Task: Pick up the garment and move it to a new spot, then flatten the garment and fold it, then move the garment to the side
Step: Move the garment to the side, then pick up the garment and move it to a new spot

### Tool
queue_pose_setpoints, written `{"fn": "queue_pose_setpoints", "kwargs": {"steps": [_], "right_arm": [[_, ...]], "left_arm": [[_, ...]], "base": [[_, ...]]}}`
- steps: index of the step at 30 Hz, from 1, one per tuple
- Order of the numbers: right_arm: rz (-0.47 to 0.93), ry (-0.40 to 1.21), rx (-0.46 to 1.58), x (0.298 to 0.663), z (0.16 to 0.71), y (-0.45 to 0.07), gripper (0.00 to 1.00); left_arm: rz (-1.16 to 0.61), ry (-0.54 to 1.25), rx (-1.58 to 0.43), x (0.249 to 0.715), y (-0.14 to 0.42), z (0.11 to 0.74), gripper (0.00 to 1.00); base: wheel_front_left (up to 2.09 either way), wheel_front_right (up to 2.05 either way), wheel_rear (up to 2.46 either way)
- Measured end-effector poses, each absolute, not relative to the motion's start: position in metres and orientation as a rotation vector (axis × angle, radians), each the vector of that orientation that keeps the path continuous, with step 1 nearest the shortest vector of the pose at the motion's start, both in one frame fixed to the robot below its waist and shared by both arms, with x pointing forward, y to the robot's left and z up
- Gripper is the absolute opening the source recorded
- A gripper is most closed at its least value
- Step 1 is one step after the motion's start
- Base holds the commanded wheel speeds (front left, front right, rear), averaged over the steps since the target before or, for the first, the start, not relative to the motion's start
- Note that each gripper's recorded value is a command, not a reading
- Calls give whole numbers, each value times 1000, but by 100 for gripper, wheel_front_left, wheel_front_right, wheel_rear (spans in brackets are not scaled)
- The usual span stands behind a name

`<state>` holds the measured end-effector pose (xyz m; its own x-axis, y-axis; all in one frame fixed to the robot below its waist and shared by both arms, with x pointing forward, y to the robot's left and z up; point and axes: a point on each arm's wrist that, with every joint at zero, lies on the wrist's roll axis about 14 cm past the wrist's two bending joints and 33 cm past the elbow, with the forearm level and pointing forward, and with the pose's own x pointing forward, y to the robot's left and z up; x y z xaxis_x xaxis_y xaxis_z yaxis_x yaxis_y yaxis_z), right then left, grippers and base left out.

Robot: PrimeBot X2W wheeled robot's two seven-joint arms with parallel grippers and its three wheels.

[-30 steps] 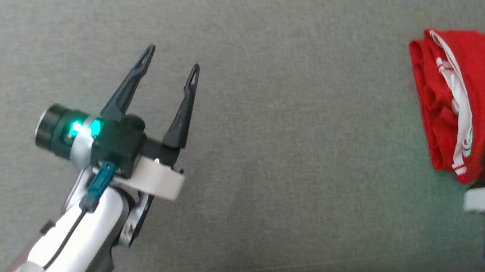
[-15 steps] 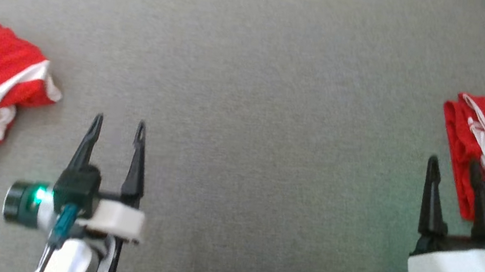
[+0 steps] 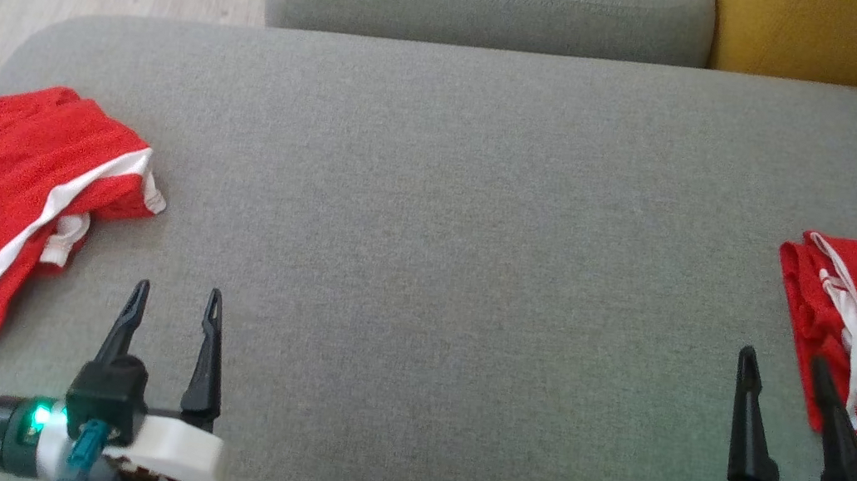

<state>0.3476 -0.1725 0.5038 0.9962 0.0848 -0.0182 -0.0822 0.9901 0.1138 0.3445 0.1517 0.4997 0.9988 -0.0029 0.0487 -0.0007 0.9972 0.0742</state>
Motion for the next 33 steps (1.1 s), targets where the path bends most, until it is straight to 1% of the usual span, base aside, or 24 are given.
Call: {"fn": "queue_pose_setpoints", "kwargs": {"steps": [10,23,33], "right_arm": [[66,24,104,328,508,-178,100],[68,27,111,329,508,-178,100],[93,33,109,336,509,-171,100]], "left_arm": [[-16,-47,67,335,148,501,100],[-22,-37,72,333,147,499,100],[16,-37,66,330,158,500,100]], "base": [[0,0,0],[0,0,0],[0,0,0]]}}
